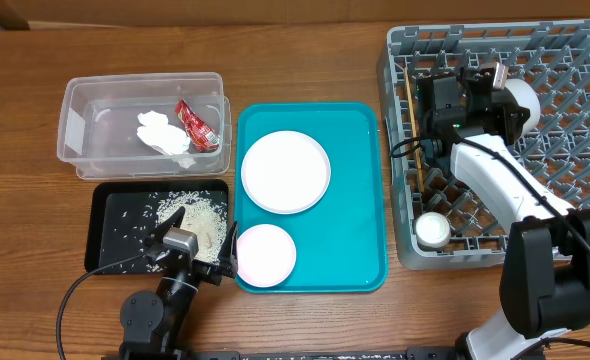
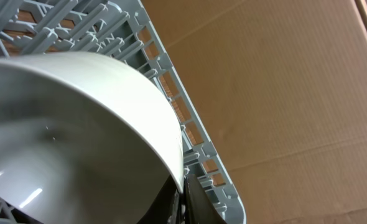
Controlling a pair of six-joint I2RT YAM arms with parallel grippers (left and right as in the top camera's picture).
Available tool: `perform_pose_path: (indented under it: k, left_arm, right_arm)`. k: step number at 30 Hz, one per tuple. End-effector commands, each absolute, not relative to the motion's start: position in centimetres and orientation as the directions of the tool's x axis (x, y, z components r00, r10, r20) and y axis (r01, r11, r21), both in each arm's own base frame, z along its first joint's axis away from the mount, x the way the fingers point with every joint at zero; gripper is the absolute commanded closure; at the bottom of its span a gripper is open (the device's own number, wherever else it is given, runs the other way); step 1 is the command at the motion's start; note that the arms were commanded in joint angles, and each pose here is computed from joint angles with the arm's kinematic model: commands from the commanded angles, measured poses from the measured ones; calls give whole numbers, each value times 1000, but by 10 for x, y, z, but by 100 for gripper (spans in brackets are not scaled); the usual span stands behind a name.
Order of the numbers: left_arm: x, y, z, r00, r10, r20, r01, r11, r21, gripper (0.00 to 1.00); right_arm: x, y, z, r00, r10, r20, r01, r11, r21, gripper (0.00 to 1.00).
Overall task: Sort waste into correct bins and load items into the dishwasher
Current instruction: 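Lower the white bowl upside down into the rack and release it, then move the right gripper to the pink-rimmed bowl and grasp its rim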
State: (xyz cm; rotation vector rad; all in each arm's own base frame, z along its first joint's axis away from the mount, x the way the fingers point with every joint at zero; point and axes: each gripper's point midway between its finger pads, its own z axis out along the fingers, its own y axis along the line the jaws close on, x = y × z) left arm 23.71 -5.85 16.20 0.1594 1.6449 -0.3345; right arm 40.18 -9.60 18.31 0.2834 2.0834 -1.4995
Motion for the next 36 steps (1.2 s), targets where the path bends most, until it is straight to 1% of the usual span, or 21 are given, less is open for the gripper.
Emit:
perform_pose_path:
  k: [1, 7, 9, 10, 12, 13, 15, 18, 20, 21, 23, 24, 25, 27, 29, 30, 31, 32, 33, 34, 36]
  left_arm:
    - [237, -59, 162, -102, -108, -989, 302, 944, -135, 0]
    - [237, -59, 162, -102, -108, -989, 302, 944, -135, 0]
    - [237, -59, 162, -102, -108, -989, 302, 944, -134, 0]
    - [237, -59, 162, -102, -108, -989, 302, 944, -135, 0]
    - [237, -59, 162, -102, -108, -989, 302, 944, -135, 0]
    - [237, -59, 162, -102, -108, -989, 302, 944, -134, 0]
    - [237, -59, 162, -102, -108, -989, 302, 944, -135, 0]
    - [237, -59, 162, -102, -108, -989, 302, 944, -135, 0]
    - [237, -59, 162, -102, -108, -989, 302, 944, -135, 0]
    - [237, -59, 162, -102, -108, -989, 302, 944, -135, 0]
    - [237, -59, 162, -102, -108, -989, 302, 944, -135, 0]
    - [237, -59, 162, -102, -108, -989, 302, 944, -135, 0]
    - [237, -59, 162, -102, -108, -989, 302, 944, -134, 0]
    - [237, -59, 162, -103, -108, -989, 302, 944, -135, 0]
    - [237, -59, 162, -102, -108, -989, 302, 944, -134, 0]
    - [237, -59, 162, -102, -108, -989, 302, 944, -135, 0]
    - [237, -59, 162, -102, -108, -989, 302, 944, -134, 0]
    - [237, -59, 162, -102, -108, -989, 302, 944, -134, 0]
    - [237, -59, 162, -102, -108, -989, 302, 944, -135, 0]
    - [237, -59, 162, -102, -108, -989, 302, 944, -135, 0]
    - [237, -59, 162, -102, -108, -989, 302, 944, -135, 0]
  right_arm:
    - [401, -95, 182, -830, -149, -537, 464, 348, -814, 96]
    - [400, -75, 171, -859, -195, -474, 376, 391, -840, 96]
    - [399, -64, 169, -858, -215, -467, 358, 402, -842, 94]
    - [399, -59, 169, -857, -226, -463, 349, 407, -844, 91]
    - [398, -47, 168, -857, -253, -448, 323, 413, -852, 79]
    - [398, -41, 168, -857, -268, -441, 310, 415, -855, 76]
    - [399, -30, 168, -850, -293, -438, 297, 419, -858, 67]
    - [398, -16, 175, -826, -310, -470, 312, 443, -840, 52]
    - [395, -9, 183, -800, -308, -515, 343, 470, -813, 47]
    - [395, -3, 189, -783, -307, -541, 351, 500, -792, 44]
    - [393, 10, 197, -764, -311, -565, 324, 572, -754, 41]
    - [391, 20, 200, -755, -312, -576, 291, 628, -722, 40]
    - [388, 31, 202, -748, -308, -588, 255, 684, -683, 40]
    - [379, 60, 202, -739, -267, -618, 157, 825, -543, 38]
    - [365, 98, 196, -754, -230, -615, 0, 936, -351, 36]
    - [351, 128, 192, -771, -225, -595, -130, 971, -199, 36]
    - [338, 152, 191, -785, -226, -577, -225, 972, -75, 36]
    - [322, 176, 192, -800, -233, -552, -315, 947, 57, 37]
    - [305, 198, 195, -814, -244, -527, -389, 903, 184, 40]
    - [286, 222, 199, -827, -264, -497, -455, 833, 316, 45]
    - [258, 250, 203, -840, -308, -447, -512, 722, 466, 49]
